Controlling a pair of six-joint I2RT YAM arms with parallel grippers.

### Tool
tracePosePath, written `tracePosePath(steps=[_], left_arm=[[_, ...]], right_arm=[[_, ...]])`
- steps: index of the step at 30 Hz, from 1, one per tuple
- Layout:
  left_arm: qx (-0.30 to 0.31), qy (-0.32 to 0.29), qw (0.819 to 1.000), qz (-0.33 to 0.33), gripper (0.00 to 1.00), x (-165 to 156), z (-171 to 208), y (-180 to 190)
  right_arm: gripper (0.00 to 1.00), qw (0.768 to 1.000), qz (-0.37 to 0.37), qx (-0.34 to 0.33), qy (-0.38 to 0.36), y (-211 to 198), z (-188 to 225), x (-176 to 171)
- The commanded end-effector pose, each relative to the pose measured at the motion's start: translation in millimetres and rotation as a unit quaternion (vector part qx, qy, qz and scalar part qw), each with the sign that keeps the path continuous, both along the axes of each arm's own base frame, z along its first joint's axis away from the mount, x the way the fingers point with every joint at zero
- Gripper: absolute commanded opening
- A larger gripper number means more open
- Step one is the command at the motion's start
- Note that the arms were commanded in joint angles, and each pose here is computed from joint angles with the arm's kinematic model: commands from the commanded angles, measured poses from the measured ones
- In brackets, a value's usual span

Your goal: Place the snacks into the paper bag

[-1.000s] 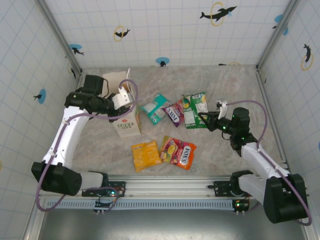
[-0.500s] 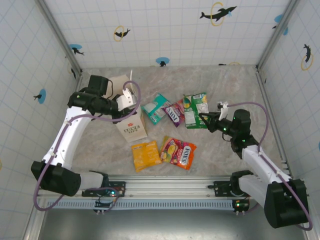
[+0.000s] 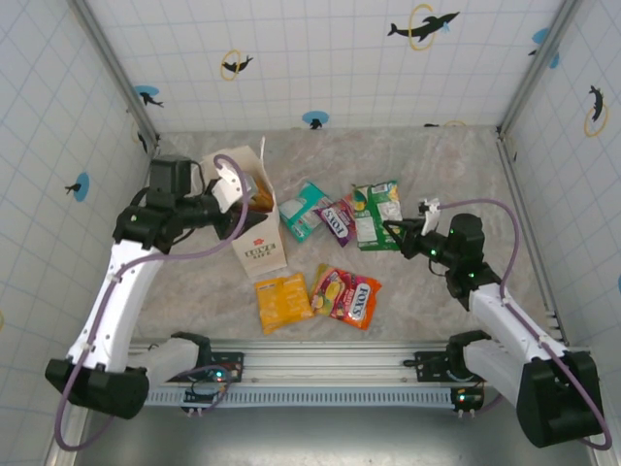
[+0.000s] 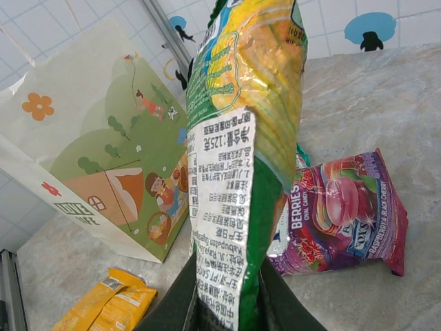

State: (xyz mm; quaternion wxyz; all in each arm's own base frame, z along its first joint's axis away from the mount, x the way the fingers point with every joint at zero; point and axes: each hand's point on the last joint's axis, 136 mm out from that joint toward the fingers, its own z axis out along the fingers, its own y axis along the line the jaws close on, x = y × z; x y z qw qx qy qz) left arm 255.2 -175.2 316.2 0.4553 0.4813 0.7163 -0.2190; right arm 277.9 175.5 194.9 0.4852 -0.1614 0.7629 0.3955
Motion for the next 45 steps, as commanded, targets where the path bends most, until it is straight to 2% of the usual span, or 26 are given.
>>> tracePosePath(steps=[1,4,7,14,17,20,25,27,31,34,39,45], left_arm=[[-0.063,0.007,0.995,0.075,0.66,12,24,4],[-0.092,0.025,0.983,0.154,0.67,25,35,16],[-0.131,0.048,0.958,0.250,0.65,40,48,35],[-0.198,0.088,0.910,0.353,0.64,50,69,56],[-0.217,0.100,0.884,0.402,0.63,56,78,68],[-0.222,0.102,0.868,0.431,0.62,58,85,77],[-0.213,0.090,0.823,0.518,0.60,57,88,110],[-0.199,0.094,0.812,0.540,0.60,56,82,118],[-0.150,0.115,0.798,0.572,0.61,59,58,127],[-0.131,0.138,0.799,0.570,0.60,64,41,123],[-0.097,0.166,0.791,0.580,0.56,71,18,123],[-0.092,0.181,0.784,0.586,0.43,78,8,126]], right_arm=[[0.08,0.999,0.006,0.006,-0.039,6,19,3],[0.08,0.999,0.012,0.006,-0.044,12,25,2],[0.06,0.999,0.017,0.006,-0.050,18,29,2],[0.05,0.998,0.020,0.005,-0.058,26,36,3],[0.05,0.998,0.022,0.006,-0.059,28,37,3],[0.05,0.998,0.024,0.005,-0.060,30,38,3],[0.05,0.998,0.022,0.006,-0.062,32,40,4],[0.05,0.997,0.024,0.007,-0.066,34,44,3],[0.05,0.997,0.023,0.010,-0.074,38,53,4],[0.05,0.997,0.026,0.012,-0.071,41,59,4],[0.05,0.996,0.026,0.013,-0.081,49,72,2],[0.05,0.995,0.026,0.011,-0.096,55,83,1]])
